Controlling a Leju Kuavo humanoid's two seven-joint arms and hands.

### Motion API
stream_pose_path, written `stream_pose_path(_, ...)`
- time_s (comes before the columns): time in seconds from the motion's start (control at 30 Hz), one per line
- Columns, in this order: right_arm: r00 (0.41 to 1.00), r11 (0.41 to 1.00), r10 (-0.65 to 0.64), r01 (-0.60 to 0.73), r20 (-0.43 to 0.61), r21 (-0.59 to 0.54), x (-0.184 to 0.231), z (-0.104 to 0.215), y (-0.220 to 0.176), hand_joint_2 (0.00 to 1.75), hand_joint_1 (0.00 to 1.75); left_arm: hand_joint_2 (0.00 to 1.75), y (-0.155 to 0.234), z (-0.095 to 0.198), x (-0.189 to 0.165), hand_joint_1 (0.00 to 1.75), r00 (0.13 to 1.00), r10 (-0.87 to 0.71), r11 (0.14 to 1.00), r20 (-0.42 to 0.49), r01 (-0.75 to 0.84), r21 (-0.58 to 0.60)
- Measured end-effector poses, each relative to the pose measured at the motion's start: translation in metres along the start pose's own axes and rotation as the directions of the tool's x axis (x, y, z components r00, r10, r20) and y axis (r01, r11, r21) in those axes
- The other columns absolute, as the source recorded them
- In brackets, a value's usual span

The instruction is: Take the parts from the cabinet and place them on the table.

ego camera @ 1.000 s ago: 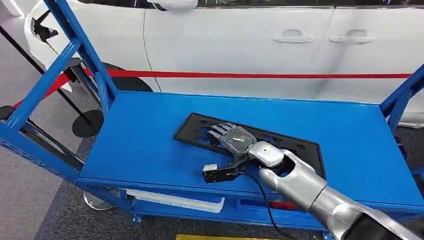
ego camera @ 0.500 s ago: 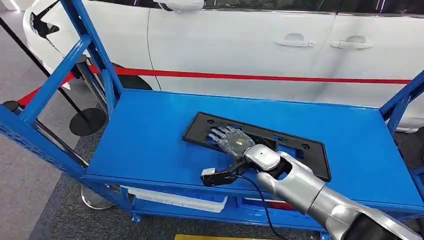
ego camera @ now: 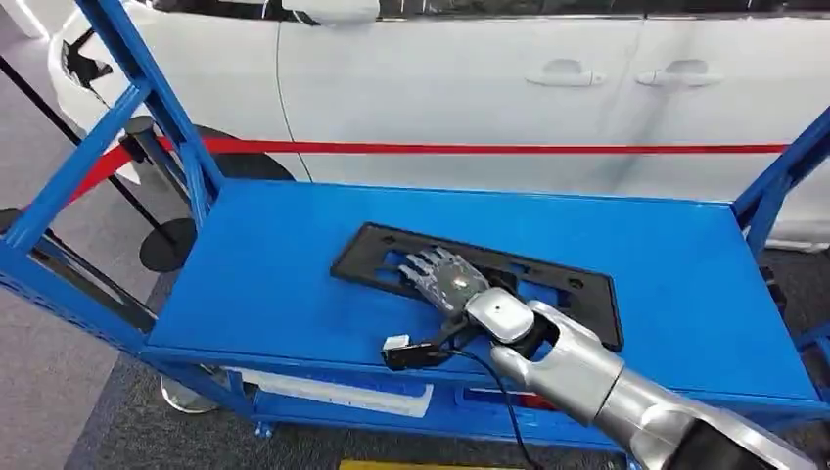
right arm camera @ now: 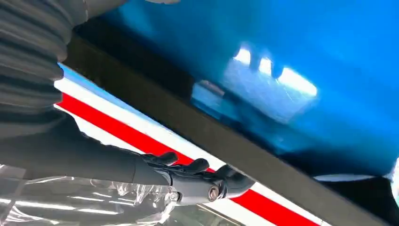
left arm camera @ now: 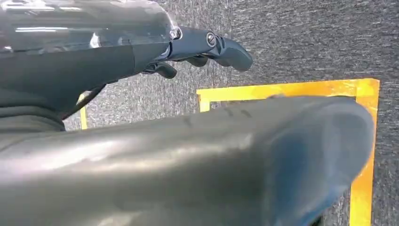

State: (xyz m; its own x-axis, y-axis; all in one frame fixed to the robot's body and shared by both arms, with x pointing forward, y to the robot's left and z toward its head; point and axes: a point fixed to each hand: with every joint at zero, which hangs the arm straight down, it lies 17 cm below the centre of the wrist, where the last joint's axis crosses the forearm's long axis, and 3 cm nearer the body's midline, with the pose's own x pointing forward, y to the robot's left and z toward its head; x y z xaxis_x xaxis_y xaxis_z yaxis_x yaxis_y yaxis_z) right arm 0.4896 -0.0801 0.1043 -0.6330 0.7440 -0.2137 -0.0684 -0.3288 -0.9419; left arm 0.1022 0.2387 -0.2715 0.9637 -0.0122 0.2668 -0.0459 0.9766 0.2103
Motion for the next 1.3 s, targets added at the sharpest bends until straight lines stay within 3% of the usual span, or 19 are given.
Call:
stream_pose_path(0.7,1.0,1.0,0.0,0.0,0.023,-0.004,0.035,-0.004,-0.005,1.75,0.0,0.0,0.0,0.0,0.001,0.0,1.0,-0.005,1.0,0.002,0.005,-0.006)
stream_pose_path(0.73,1.0,1.0,-0.001,0.001,0.021,-0.01,0.034,-0.004,-0.006,1.75,0.05,0.0,0.0,0.0,0.001,0.0,1.0,-0.009,1.0,0.002,0.009,-0.007)
stream_pose_path(0.8,1.0,1.0,-0.004,0.004,0.02,-0.021,0.036,-0.005,-0.009,1.75,1.4,0.0,0.0,-0.001,0.002,0.0,1.0,-0.012,1.0,0.003,0.012,-0.008)
stream_pose_path(0.83,1.0,1.0,-0.007,0.007,0.02,-0.029,0.037,-0.005,-0.01,1.75,1.41,0.0,0.0,-0.001,0.002,0.0,1.0,-0.013,1.0,0.002,0.013,-0.008)
stream_pose_path(0.87,1.0,0.999,-0.008,0.009,0.021,-0.033,0.038,-0.005,-0.011,1.75,1.64,0.0,0.0,0.0,0.001,0.0,1.0,-0.013,1.0,0.001,0.013,-0.009)
stream_pose_path(1.13,0.998,0.998,-0.03,0.033,0.046,-0.047,0.048,-0.004,-0.012,1.75,1.69,0.0,-0.001,0.0,-0.001,0.0,1.0,-0.012,1.0,-0.003,0.012,-0.013)
stream_pose_path(1.3,0.998,0.997,-0.039,0.041,0.044,-0.058,0.046,-0.004,-0.016,1.75,1.62,0.0,-0.001,0.0,-0.001,0.0,1.0,-0.012,1.0,0.0,0.012,-0.014)
